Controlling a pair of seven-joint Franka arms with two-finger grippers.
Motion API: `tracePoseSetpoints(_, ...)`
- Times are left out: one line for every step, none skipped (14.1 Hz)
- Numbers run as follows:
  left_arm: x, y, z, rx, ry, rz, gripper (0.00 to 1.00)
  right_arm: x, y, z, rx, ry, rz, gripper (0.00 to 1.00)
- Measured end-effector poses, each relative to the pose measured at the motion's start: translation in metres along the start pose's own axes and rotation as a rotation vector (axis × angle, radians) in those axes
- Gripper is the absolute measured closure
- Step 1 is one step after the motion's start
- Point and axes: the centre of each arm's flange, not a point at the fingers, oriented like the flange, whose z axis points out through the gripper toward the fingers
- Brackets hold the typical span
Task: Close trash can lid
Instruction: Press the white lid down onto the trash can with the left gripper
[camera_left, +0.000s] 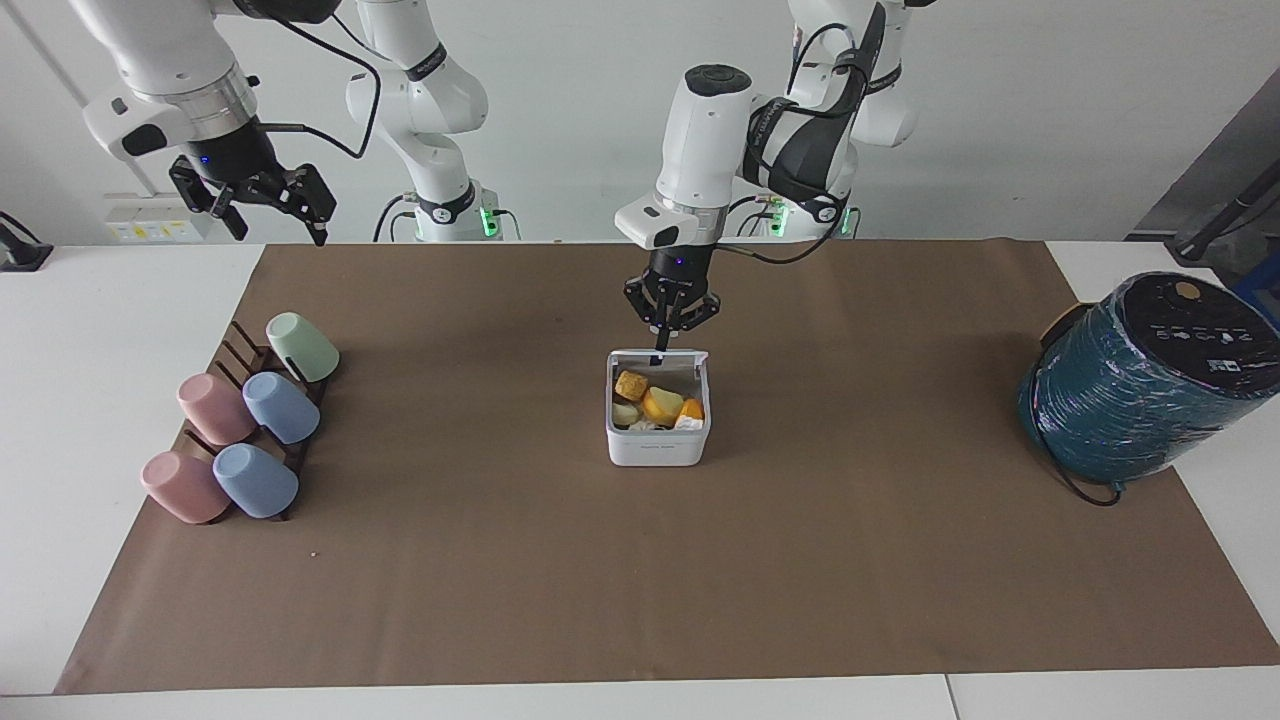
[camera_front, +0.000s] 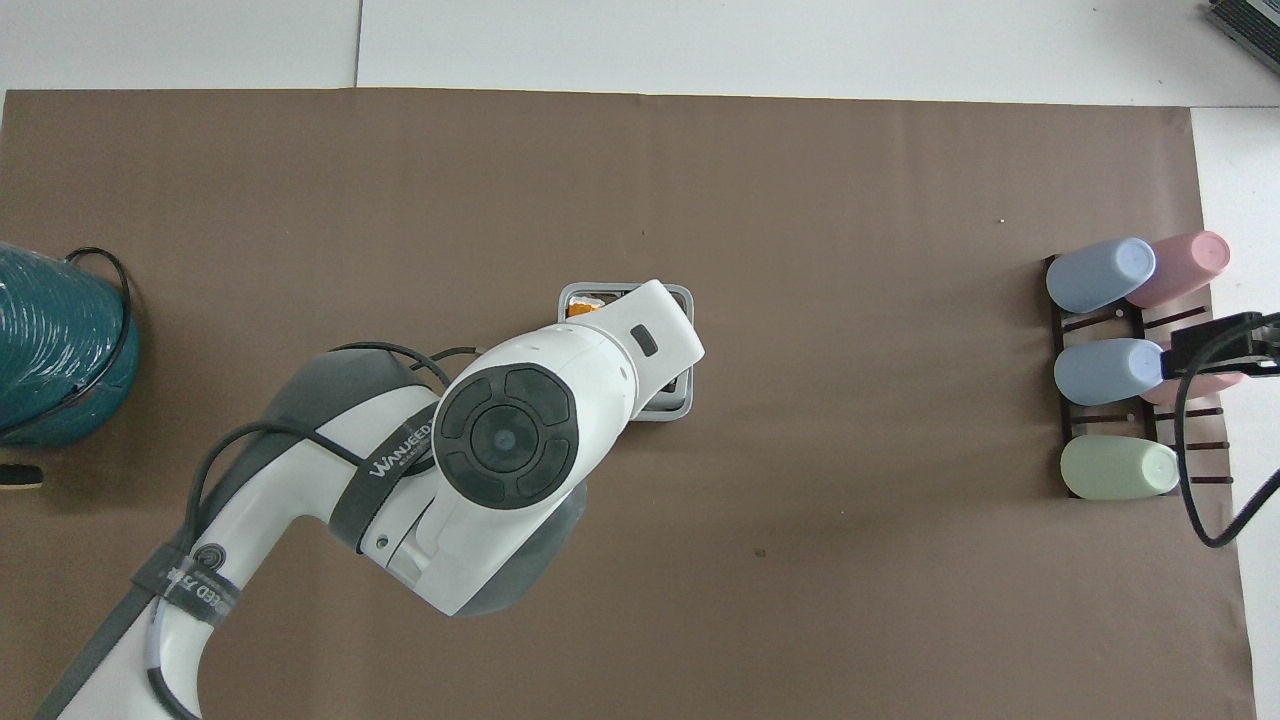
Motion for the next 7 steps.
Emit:
tracePoseSetpoints(0.002,-0.003,0.005,0.001,0.002,-0.005,0.99,0.000,0.000,0.000,0.000,0.000,0.000,0.00)
tracePoseSetpoints(0.004,-0.006,0.010,0.001,0.005,-0.010,0.99,0.000,0.000,0.000,0.000,0.000,0.000,0.00)
tracePoseSetpoints(0.006,-0.008,0.015,0.000,0.010,-0.014,0.99,0.000,0.000,0.000,0.000,0.000,0.000,0.00)
tracePoseSetpoints(0.007,-0.010,0.023,-0.001,0.013,-0.018,0.99,0.000,0.000,0.000,0.000,0.000,0.000,0.00)
tracePoseSetpoints(0.009,-0.012,0.032,-0.003,0.018,-0.022,0.99,0.000,0.000,0.000,0.000,0.000,0.000,0.00)
tracePoseSetpoints(0.010,-0.014,0.044,-0.004,0.020,-0.024,0.99,0.000,0.000,0.000,0.000,0.000,0.000,0.00)
tracePoseSetpoints(0.010,-0.014,0.054,-0.003,0.018,-0.025,0.99,0.000,0.000,0.000,0.000,0.000,0.000,0.00)
